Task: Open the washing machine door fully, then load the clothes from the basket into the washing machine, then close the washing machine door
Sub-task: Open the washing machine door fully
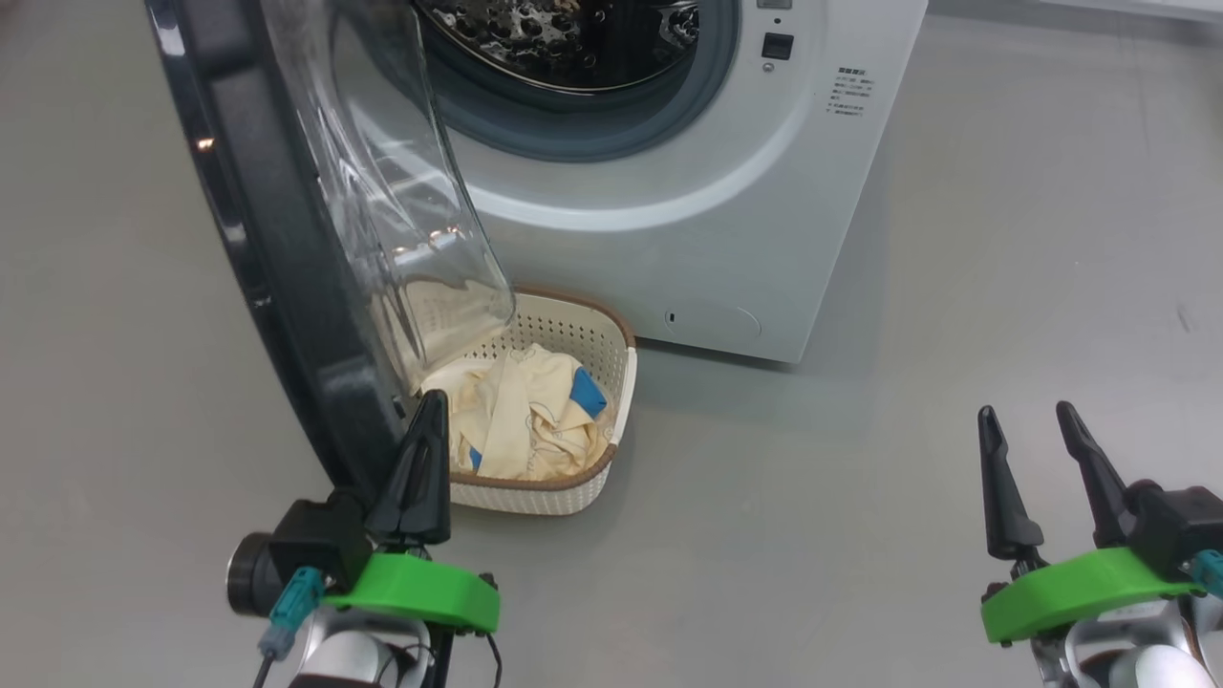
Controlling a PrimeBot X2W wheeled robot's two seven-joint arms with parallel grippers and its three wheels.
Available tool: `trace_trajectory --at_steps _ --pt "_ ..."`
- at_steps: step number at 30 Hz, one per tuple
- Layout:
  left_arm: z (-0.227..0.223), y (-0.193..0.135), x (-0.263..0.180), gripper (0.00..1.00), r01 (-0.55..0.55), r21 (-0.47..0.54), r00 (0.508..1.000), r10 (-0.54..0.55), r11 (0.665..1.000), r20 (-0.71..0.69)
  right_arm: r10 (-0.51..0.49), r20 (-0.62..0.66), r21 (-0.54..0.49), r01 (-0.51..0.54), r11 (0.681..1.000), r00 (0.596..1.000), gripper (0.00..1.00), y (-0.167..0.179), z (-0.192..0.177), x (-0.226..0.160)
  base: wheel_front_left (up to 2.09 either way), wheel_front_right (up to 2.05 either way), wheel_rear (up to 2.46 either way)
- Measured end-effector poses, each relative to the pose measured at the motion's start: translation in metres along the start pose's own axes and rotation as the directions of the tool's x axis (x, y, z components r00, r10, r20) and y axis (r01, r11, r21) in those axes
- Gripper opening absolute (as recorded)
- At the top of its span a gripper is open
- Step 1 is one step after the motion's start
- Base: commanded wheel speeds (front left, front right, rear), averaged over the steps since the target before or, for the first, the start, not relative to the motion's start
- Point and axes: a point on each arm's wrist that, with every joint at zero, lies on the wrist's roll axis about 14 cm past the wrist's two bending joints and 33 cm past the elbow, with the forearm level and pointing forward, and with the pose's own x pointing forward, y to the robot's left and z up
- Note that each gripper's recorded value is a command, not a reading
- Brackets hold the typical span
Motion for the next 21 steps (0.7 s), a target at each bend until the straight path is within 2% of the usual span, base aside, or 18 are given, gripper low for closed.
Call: trace_trajectory --at_steps 12,21 --pt "0.005 0.055 -0.027 0.00 -0.165 0.043 0.986 0.165 0.985 0.004 0.062 0.003 0.002 -0.062 0.998 0.998 1.00 0.020 0.002 0.010 0.00 0.00 0.00" --pt "0.008 0.097 -0.039 0.00 -0.282 0.051 0.959 0.282 0.958 0.006 0.081 -0.011 0.007 -0.081 0.997 0.997 1.00 0.025 -0.002 0.015 0.00 0.00 0.00"
